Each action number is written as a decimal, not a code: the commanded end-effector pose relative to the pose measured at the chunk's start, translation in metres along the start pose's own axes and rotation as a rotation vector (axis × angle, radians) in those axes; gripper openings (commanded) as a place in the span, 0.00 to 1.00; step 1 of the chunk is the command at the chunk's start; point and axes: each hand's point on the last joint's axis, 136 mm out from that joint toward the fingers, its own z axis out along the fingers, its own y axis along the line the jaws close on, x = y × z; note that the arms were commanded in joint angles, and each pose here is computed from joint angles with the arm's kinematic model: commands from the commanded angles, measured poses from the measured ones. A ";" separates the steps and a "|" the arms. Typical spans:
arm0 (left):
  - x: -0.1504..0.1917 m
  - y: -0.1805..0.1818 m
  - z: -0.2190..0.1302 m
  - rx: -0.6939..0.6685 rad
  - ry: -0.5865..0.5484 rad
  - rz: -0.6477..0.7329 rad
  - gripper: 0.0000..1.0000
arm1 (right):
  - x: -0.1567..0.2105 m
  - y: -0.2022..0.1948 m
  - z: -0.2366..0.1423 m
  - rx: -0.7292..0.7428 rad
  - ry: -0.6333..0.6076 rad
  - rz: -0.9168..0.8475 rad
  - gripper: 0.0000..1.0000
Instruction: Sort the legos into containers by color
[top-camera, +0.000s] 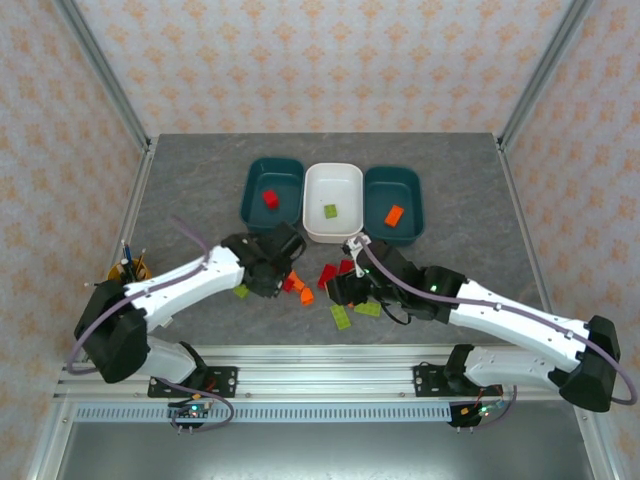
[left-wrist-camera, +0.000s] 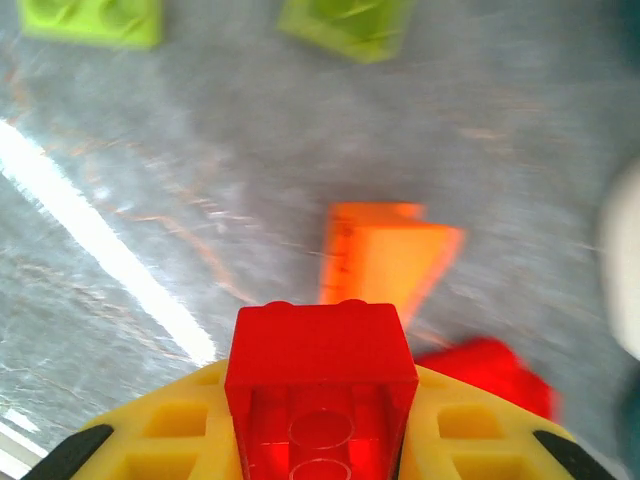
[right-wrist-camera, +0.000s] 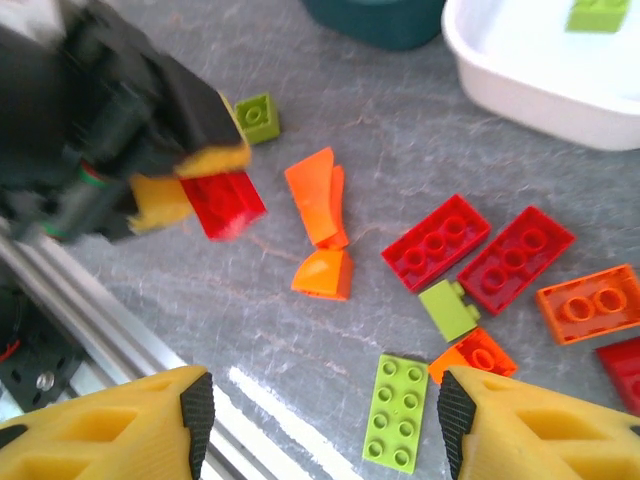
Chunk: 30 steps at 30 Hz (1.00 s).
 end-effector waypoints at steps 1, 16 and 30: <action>-0.052 -0.008 -0.031 -0.050 -0.171 0.193 0.25 | -0.029 -0.010 -0.016 0.069 -0.138 0.063 0.63; -0.154 -0.127 0.025 -0.267 -0.217 0.518 0.24 | -0.055 -0.046 -0.029 0.138 -0.266 0.291 0.67; -0.153 -0.116 0.093 -0.397 -0.149 0.555 0.40 | -0.021 -0.087 -0.038 0.295 -0.240 0.461 0.73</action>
